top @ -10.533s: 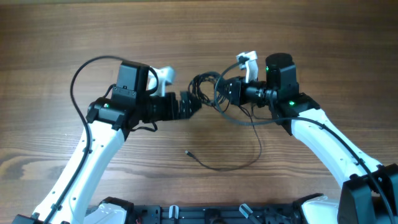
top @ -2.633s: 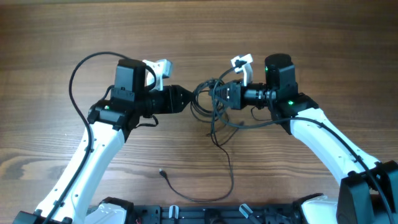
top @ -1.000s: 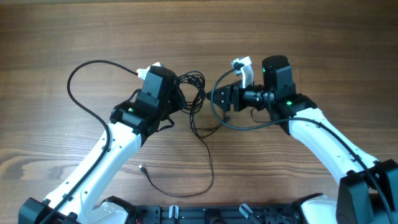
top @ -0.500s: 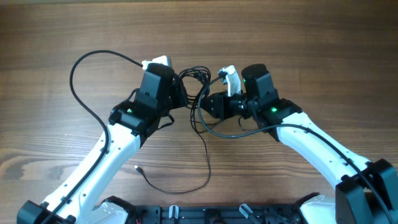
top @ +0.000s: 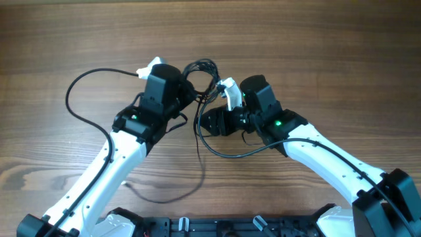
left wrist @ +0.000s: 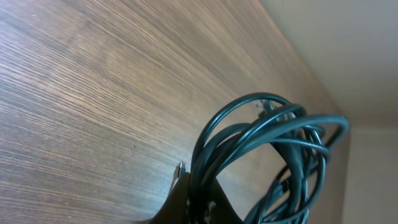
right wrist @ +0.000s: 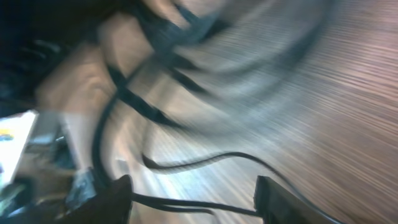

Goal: Untangle cables

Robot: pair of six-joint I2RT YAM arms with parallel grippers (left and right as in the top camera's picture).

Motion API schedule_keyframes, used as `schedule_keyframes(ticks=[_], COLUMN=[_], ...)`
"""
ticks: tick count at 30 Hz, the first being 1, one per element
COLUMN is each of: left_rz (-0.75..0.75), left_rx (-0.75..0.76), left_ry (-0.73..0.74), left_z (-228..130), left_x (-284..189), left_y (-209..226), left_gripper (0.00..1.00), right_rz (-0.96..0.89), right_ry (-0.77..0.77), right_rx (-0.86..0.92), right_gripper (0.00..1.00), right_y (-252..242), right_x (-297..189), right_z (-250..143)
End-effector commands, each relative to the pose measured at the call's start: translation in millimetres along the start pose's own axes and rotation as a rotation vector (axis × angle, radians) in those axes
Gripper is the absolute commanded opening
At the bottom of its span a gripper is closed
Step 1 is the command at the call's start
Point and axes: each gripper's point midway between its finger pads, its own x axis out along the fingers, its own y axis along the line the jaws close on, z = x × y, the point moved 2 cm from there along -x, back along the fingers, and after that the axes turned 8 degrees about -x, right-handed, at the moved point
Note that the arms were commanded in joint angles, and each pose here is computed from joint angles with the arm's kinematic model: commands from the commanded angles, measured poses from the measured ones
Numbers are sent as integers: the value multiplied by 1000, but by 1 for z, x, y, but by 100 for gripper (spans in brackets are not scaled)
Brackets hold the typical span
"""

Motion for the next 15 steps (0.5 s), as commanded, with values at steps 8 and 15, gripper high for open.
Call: schedule_keyframes(ticks=[8,15], left_rz=[2,-231], left_rx=[-131,-68], left_ry=[-87,29], left_z=[39,26], left_x=[-31,-60], left_y=[13,-30], left_gripper=[4,4], right_rz=[-175,223], right_ry=[-76,-212], right_rx=[-81,-416], right_gripper=[80,95], right_y=[-25,51], right_x=[-28,-57], right_z=[18,46])
